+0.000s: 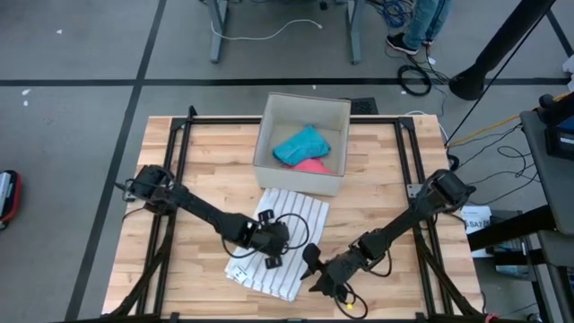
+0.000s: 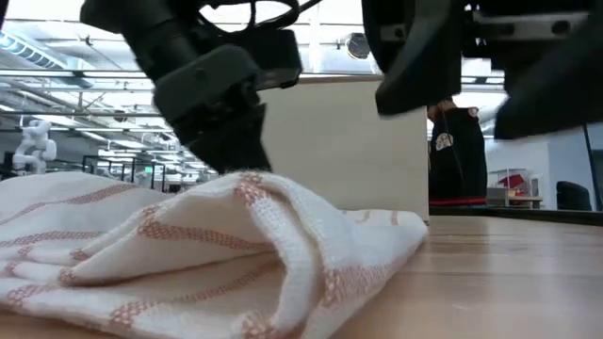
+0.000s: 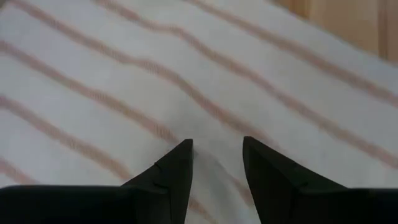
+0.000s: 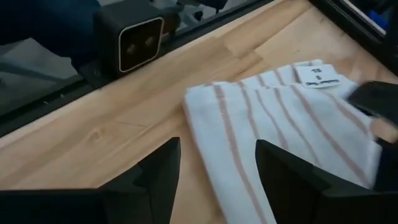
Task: Fold towel
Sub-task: Fold the white towel
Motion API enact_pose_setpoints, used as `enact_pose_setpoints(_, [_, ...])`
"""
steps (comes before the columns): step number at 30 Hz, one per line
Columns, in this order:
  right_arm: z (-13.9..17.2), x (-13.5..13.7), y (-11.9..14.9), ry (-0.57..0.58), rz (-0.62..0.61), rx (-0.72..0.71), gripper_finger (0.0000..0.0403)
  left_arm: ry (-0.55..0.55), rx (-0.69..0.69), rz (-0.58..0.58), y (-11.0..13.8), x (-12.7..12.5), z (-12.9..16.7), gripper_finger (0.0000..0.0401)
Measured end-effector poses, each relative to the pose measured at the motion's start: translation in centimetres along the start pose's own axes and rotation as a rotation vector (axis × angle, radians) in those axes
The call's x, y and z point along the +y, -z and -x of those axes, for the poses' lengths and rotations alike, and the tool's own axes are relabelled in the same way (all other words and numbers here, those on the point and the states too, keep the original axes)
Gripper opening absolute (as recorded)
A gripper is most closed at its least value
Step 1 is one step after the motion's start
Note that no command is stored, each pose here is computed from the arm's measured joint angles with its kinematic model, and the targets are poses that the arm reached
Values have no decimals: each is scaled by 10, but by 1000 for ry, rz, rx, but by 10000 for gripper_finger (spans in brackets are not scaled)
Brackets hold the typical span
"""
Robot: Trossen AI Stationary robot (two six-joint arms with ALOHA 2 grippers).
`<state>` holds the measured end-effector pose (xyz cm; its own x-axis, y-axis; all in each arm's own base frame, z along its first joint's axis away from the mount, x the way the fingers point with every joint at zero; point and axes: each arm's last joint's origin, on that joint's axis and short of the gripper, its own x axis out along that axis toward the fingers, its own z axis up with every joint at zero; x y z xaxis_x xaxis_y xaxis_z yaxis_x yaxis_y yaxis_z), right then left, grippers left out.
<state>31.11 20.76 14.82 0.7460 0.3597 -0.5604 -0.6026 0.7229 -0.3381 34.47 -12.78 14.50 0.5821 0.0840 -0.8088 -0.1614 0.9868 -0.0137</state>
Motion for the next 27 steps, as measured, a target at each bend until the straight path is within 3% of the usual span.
enact_pose_setpoints(9, [-17, 14, 1, 13, 75, -84, 196, -8, -44, 32, -12, 16, -5, 147])
enact_pose_setpoints(21, [-68, 21, 0, 41, 163, 6, 196, 9, -28, 40, -11, 17, -14, 147])
enact_pose_setpoints(27, [-80, 16, -3, 67, 110, 79, 179, -2, -6, 36, -7, 17, -20, 147])
